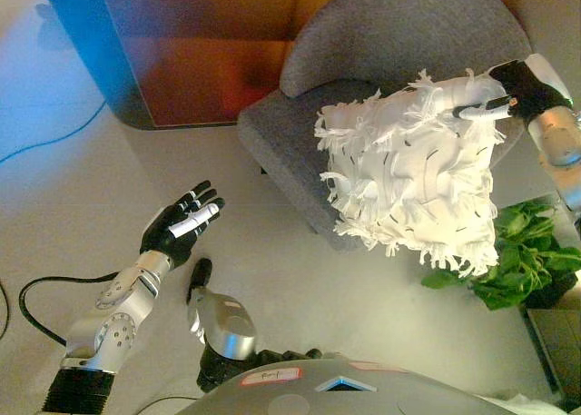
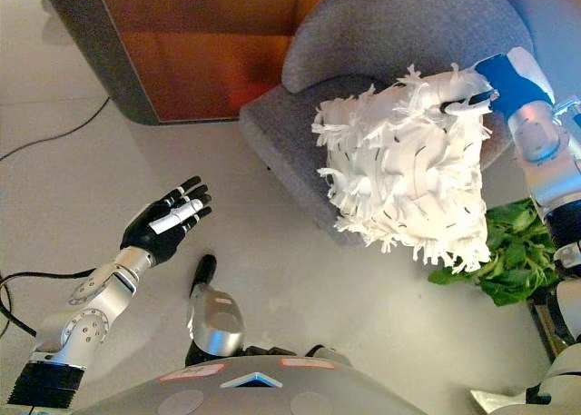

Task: Pick up the pillow and put it on the sofa.

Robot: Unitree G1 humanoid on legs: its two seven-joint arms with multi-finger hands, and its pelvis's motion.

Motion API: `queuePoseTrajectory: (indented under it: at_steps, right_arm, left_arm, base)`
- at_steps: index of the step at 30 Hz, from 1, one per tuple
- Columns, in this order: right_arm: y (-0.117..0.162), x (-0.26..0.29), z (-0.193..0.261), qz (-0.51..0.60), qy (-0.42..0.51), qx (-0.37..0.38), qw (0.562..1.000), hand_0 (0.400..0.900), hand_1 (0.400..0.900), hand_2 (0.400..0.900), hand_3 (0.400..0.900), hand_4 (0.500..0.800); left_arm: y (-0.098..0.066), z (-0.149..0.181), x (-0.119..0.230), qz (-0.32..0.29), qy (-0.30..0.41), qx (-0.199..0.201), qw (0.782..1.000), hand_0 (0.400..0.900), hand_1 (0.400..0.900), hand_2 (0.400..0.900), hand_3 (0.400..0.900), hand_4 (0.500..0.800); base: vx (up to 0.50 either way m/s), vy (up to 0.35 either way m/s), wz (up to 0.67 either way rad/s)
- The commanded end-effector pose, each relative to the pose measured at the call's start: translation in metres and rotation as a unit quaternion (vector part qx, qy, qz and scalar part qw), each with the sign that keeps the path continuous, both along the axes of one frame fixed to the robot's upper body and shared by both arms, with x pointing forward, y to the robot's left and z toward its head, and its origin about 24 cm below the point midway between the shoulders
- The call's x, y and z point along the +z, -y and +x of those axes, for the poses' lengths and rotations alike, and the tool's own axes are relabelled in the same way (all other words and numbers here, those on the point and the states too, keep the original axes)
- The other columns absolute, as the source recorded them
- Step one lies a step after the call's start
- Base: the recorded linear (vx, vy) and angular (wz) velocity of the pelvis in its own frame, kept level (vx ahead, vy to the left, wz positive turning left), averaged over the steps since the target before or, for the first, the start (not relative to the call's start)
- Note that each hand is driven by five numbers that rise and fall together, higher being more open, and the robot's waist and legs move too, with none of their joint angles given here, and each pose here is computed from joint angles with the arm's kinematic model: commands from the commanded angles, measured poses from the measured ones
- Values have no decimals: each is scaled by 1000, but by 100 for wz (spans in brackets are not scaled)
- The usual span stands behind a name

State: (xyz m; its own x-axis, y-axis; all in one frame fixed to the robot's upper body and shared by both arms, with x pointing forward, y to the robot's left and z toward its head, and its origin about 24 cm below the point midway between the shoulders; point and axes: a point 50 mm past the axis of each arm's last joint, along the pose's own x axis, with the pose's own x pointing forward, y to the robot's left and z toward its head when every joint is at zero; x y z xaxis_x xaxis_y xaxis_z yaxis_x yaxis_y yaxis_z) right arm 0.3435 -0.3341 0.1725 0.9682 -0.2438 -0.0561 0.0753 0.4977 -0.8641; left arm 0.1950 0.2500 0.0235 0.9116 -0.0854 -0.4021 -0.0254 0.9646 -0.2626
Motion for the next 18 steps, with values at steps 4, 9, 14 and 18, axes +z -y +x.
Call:
queuePoseTrajectory:
  at_steps: [4,9,14,18]
  right_arm:
    - [3,128,6,-38,236,-67,969,900,900,900,900,800]
    - [3,128,4,-37,248,-67,966,900,900,900,900,800]
    - [2,130,2,-6,275,-68,959,900,900,900,900,800]
    - [-7,123,-1,42,310,-40,949,900,900,900,900,800]
  left_arm:
    - [29,22,51,-25,125,-86,988,900,900,900,900,800]
    - [29,21,51,-32,125,-81,988,900,900,900,900,800]
    - [32,22,51,-36,128,-81,988,900,900,900,900,800]
    - [34,23,50,-39,137,-77,987,900,900,900,900,800]
  base:
    - [10,16,-1]
    - [11,28,-5]
    - [-25,39,-7]
    - [-63,45,-12]
